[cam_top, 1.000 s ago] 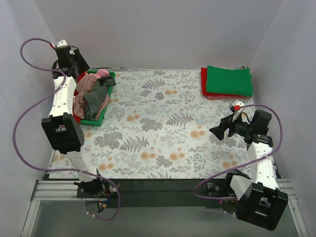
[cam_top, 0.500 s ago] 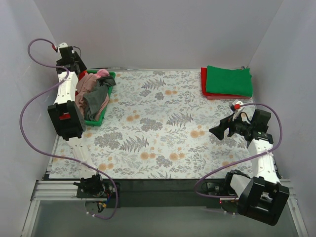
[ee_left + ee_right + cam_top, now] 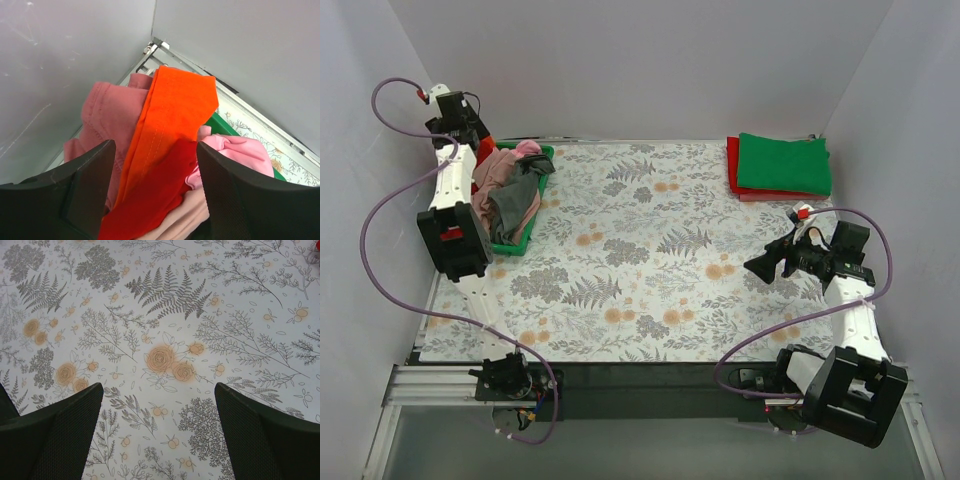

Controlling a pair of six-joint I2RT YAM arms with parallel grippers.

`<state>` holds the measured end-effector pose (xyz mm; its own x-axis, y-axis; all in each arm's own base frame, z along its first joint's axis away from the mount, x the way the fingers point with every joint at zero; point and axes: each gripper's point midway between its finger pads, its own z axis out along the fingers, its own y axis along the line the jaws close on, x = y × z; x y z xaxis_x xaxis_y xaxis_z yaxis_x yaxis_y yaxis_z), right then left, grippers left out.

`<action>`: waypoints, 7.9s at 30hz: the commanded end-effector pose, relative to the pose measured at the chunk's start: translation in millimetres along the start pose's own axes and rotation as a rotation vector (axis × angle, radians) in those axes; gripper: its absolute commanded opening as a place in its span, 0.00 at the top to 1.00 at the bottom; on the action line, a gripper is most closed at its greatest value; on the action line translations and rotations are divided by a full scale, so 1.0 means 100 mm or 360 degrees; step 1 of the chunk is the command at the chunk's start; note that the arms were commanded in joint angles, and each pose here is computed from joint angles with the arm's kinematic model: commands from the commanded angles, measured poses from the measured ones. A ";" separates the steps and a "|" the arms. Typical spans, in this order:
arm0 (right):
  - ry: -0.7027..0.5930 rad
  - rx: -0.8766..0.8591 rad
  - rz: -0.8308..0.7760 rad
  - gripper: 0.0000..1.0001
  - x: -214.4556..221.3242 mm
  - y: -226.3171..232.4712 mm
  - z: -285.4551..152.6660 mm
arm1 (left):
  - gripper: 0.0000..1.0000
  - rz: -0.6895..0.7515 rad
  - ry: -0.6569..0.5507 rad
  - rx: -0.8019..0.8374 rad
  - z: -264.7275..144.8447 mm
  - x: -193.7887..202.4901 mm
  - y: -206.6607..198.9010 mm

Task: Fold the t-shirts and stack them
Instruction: Grab the tshirt from the pile, then move the tshirt to the center of the board

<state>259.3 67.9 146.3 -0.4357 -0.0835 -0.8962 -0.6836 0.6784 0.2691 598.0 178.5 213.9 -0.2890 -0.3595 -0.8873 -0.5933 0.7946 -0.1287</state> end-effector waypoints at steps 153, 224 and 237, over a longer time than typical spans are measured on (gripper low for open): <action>-0.0166 -0.0133 0.0111 0.02 -0.19 0.02 -0.16 | 1.00 -0.1131 -0.1431 0.1247 -3.76 -3.42 -0.68; 0.0314 -0.0226 -0.0254 0.05 -0.11 0.24 -0.22 | 0.18 0.0093 0.0692 0.1596 -4.81 2.61 -0.93; 0.0924 -0.0481 -0.0645 0.10 0.48 0.76 0.31 | 0.16 0.0044 0.1120 0.0710 -4.39 3.40 0.03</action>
<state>191.2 142.8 120.3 -0.2885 -0.6644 -0.6895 -0.9555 0.2460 0.1627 172.9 -178.0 104.7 -0.8161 -0.3861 -0.4301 -0.1641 0.8683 -0.4681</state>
